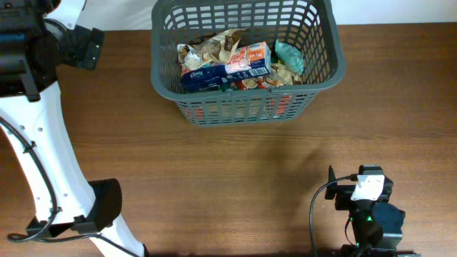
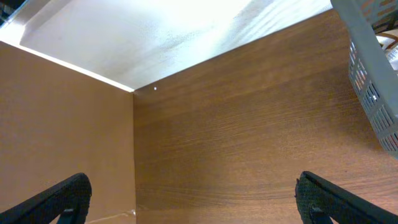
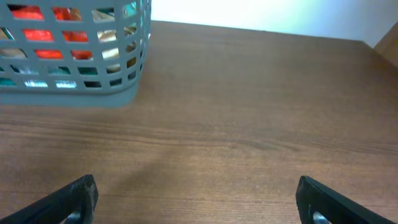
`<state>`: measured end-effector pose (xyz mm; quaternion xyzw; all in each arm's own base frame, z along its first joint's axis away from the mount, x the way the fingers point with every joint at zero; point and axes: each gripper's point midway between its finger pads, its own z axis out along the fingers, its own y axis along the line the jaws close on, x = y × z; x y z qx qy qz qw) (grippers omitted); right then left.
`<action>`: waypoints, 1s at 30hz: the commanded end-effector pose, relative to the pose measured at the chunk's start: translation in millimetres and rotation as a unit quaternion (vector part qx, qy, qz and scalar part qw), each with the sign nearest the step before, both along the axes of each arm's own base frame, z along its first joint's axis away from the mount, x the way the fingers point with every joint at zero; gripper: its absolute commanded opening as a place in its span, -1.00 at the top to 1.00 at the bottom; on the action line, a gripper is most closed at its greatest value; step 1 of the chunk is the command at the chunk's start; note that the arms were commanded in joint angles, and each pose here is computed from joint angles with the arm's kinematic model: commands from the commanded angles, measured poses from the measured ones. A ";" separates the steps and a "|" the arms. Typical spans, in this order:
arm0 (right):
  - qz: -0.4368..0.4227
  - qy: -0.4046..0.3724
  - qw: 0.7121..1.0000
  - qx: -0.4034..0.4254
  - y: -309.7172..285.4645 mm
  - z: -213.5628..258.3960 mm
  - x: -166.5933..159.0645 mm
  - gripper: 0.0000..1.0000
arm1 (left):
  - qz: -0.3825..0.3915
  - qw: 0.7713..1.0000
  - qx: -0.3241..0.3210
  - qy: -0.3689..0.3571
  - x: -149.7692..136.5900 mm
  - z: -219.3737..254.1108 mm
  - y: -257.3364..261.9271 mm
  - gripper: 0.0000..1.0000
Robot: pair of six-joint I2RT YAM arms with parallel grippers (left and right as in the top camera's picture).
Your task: Pack container
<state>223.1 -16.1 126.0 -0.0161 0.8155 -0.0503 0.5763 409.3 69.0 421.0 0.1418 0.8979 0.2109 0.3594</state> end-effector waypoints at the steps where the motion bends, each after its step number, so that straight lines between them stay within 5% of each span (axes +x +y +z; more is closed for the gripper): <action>1: 0.002 -0.004 1.000 -0.002 0.8 -0.4 0.4 -0.98 | 0.007 1.000 -0.003 -0.007 -4.0 4.2 1.4 -0.99; 18: 0.002 -0.004 1.000 -0.002 0.8 -0.4 0.4 -0.98 | 0.005 1.000 -0.003 -0.009 -4.9 5.7 -0.2 -0.99; 23: 0.002 -0.004 1.000 -0.002 0.8 -0.4 0.4 -0.98 | -0.004 1.000 -0.005 -0.014 -34.4 20.7 -8.6 -0.99; 30: 0.002 -0.004 1.000 -0.002 0.8 -0.4 0.4 -0.98 | -0.152 0.973 -0.154 -0.079 -57.0 51.4 -77.9 -0.99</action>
